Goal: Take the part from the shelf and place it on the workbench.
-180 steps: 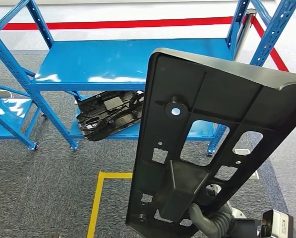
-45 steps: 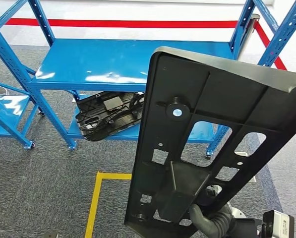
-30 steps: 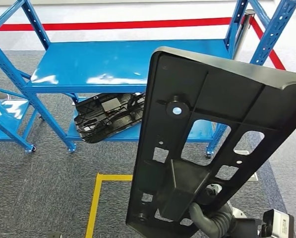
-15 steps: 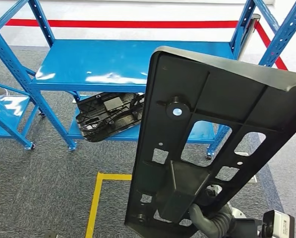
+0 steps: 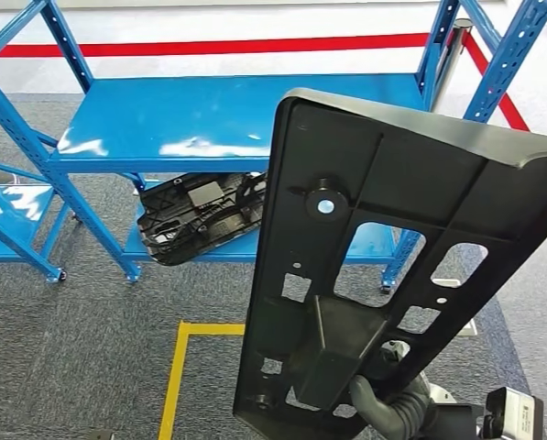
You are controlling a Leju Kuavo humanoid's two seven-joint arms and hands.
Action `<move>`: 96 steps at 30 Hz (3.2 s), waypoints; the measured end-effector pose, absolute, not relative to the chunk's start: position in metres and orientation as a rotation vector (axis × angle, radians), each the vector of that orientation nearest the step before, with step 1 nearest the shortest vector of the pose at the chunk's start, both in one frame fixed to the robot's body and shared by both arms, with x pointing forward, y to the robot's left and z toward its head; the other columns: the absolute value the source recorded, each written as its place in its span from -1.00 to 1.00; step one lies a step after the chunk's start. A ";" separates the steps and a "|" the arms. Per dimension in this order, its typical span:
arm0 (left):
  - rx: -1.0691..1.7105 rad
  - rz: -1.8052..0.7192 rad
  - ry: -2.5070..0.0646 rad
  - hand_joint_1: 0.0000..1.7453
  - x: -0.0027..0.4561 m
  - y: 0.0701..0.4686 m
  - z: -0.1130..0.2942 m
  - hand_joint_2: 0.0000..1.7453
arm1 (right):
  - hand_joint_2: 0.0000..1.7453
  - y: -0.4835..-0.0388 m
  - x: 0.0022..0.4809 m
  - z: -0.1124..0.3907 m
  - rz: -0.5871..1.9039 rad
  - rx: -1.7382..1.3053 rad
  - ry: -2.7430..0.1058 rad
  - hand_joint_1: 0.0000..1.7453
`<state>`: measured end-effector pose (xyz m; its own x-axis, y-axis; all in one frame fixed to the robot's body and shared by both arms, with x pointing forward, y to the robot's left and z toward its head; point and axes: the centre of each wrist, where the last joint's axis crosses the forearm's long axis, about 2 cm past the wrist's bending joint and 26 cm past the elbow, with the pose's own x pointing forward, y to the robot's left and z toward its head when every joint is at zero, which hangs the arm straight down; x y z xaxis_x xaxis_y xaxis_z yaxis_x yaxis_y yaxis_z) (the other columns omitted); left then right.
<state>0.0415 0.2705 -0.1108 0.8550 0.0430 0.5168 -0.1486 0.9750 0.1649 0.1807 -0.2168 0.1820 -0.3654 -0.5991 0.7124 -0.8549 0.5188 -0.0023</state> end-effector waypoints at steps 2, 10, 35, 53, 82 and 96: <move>0.202 0.102 -0.535 -1.00 0.041 0.270 -0.111 1.00 | 1.00 -0.217 0.181 0.182 0.496 1.179 -2.096 1.00; 0.203 0.101 -0.534 -1.00 0.040 0.271 -0.111 1.00 | 1.00 -0.217 0.181 0.182 0.497 1.179 -2.097 1.00; 0.201 0.102 -0.534 -1.00 0.040 0.270 -0.111 1.00 | 1.00 -0.217 0.180 0.182 0.496 1.179 -2.096 1.00; 0.202 0.102 -0.535 -1.00 0.041 0.270 -0.111 1.00 | 1.00 -0.217 0.180 0.182 0.497 1.178 -2.096 1.00; 0.202 0.101 -0.534 -1.00 0.040 0.270 -0.111 1.00 | 1.00 -0.217 0.180 0.182 0.496 1.178 -2.096 1.00; 0.201 0.101 -0.533 -1.00 0.040 0.270 -0.111 1.00 | 1.00 -0.217 0.180 0.182 0.495 1.179 -2.095 1.00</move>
<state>0.0399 0.2697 -0.1109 0.8566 0.0438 0.5140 -0.1480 0.9754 0.1635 0.1803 -0.2168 0.1816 -0.3641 -0.5991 0.7131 -0.8549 0.5189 -0.0006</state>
